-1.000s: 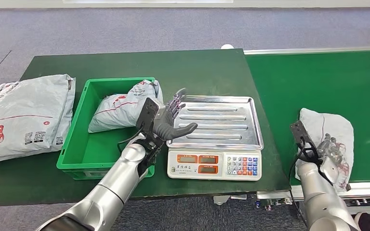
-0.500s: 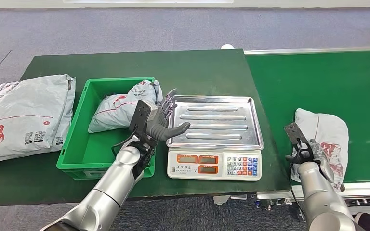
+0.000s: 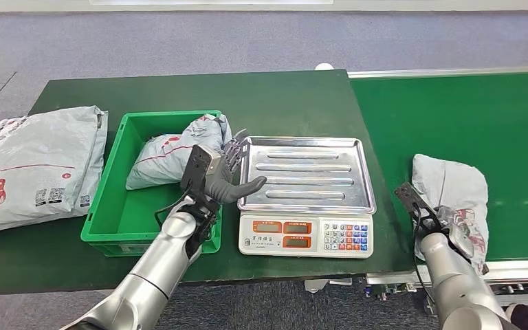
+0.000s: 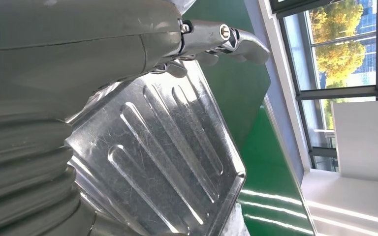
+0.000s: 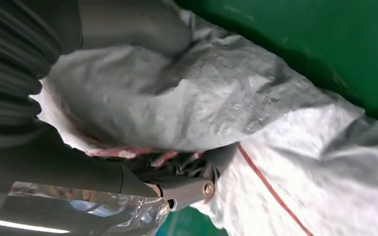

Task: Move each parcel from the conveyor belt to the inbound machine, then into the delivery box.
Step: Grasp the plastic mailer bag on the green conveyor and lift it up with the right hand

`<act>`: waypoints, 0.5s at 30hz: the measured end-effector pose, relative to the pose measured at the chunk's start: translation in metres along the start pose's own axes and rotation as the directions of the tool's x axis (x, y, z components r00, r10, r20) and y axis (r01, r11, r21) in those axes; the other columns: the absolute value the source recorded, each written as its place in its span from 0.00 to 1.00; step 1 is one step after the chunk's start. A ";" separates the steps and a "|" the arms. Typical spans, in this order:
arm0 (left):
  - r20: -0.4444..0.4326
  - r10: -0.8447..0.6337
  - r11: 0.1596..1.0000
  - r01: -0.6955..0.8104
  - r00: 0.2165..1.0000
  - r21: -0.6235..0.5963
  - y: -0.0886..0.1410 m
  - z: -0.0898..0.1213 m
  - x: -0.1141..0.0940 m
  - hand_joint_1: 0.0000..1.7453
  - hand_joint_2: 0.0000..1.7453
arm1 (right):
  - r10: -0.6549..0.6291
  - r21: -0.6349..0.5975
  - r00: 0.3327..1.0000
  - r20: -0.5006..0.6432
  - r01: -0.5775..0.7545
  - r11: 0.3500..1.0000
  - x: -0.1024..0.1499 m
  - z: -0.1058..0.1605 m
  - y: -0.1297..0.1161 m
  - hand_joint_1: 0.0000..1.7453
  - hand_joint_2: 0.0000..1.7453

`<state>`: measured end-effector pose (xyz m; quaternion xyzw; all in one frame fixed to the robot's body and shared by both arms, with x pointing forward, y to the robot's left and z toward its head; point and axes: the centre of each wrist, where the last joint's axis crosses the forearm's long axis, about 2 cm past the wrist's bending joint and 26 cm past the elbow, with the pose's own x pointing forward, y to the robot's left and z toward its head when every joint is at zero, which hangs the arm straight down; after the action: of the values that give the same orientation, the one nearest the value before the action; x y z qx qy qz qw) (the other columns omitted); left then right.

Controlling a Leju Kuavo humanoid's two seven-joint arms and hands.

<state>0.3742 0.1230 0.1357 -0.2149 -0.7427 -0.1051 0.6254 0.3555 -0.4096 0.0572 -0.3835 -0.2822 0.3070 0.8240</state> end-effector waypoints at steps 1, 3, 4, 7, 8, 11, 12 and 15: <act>-0.001 0.001 1.000 -0.001 1.000 0.002 0.001 0.001 0.000 0.00 1.00 | 0.004 0.000 1.000 0.007 -0.004 1.000 0.000 0.000 0.000 1.00 1.00; -0.003 0.001 1.000 -0.001 1.000 0.005 0.002 0.002 -0.001 0.00 1.00 | 0.011 -0.002 1.000 0.015 -0.011 1.000 -0.001 0.000 -0.001 1.00 1.00; -0.004 0.002 1.000 -0.002 1.000 0.006 0.002 0.002 -0.002 0.00 1.00 | 0.015 -0.002 1.000 0.018 -0.015 1.000 -0.001 -0.001 -0.002 1.00 1.00; -0.004 0.003 1.000 -0.003 1.000 0.015 0.003 0.004 -0.003 0.00 1.00 | 0.020 -0.003 0.999 0.031 -0.020 1.000 0.000 -0.001 -0.003 1.00 1.00; -0.004 0.003 1.000 -0.003 1.000 0.019 0.004 0.005 -0.003 0.00 1.00 | 0.020 -0.006 0.999 0.040 -0.019 1.000 0.000 -0.001 -0.003 1.00 1.00; -0.003 0.002 0.999 -0.001 1.000 0.032 0.005 0.008 -0.004 0.00 1.00 | 0.014 -0.027 0.997 0.073 -0.012 1.000 0.001 -0.001 -0.005 1.00 1.00; -0.002 0.001 0.999 -0.001 1.000 0.036 0.005 0.009 -0.005 0.00 1.00 | 0.008 -0.039 0.996 0.086 -0.005 0.999 0.002 -0.001 -0.006 1.00 1.00; -0.003 -0.001 0.999 0.001 1.000 0.049 0.006 0.014 -0.007 0.00 1.00 | -0.019 -0.093 0.991 0.130 0.031 0.995 0.004 -0.001 -0.009 1.00 1.00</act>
<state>0.3659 0.1330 0.1256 -0.1990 -0.7443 -0.0875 0.6314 0.3610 -0.4117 0.0645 -0.3979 -0.3539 0.3070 0.7888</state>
